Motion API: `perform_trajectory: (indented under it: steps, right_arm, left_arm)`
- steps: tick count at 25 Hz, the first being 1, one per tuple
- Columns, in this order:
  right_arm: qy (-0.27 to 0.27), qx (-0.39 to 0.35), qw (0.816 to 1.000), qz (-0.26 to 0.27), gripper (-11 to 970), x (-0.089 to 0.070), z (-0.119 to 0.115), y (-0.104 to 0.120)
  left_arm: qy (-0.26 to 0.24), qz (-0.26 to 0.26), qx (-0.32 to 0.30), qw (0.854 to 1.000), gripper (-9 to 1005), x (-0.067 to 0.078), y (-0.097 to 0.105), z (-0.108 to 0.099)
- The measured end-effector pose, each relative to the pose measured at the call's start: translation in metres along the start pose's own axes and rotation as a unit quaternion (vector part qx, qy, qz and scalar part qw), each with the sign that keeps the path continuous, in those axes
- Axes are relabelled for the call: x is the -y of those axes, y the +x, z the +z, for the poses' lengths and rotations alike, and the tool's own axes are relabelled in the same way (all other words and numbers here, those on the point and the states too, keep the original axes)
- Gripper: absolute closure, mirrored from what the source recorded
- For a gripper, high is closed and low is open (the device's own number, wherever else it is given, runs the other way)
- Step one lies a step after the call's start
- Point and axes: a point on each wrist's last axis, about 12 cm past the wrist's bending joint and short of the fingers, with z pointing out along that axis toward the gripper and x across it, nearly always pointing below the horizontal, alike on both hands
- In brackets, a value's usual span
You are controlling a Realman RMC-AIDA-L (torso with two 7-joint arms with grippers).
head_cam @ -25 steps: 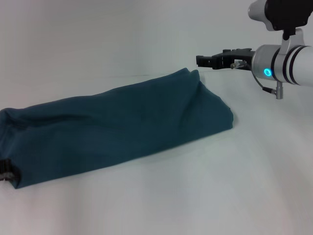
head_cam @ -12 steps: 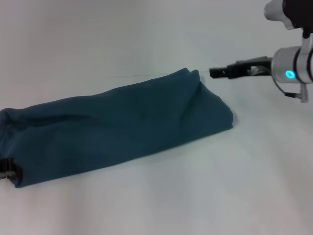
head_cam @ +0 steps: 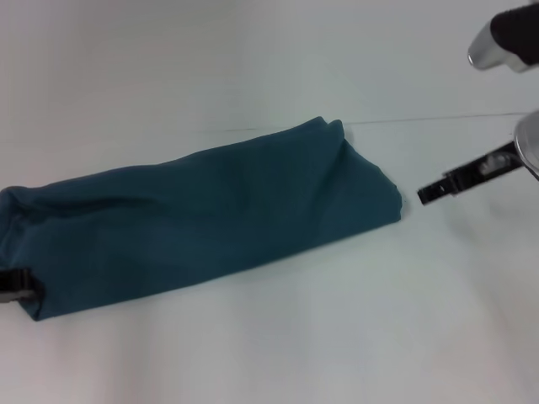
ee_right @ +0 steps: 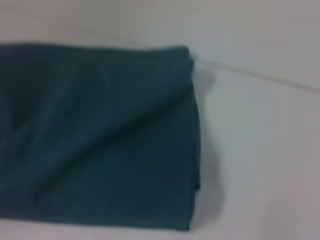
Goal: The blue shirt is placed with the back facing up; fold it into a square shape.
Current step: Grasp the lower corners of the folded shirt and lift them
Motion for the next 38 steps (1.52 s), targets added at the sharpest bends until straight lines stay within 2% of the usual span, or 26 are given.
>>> perform_trajectory:
  steps: [6,18,28,38]
  right_arm:
    - [-0.005,-0.032,0.999,0.008,91,-0.002,0.013,0.012]
    - [-0.033,0.014,0.998,0.048,108,-0.007,0.046,0.020]
    - [-0.043,0.056,0.996,0.061,122,-0.010,0.059,0.018]
    - [-0.042,0.061,0.995,0.062,136,-0.015,0.070,0.018]
  left_arm:
    - [0.003,0.011,0.001,1.000,957,0.003,-0.001,0.001]
    - [0.006,0.014,-0.001,1.000,957,0.006,0.001,0.005]
    - [0.003,0.014,-0.002,1.000,958,0.004,0.004,0.006]
    - [0.003,0.016,-0.003,1.000,958,0.005,0.003,0.006]
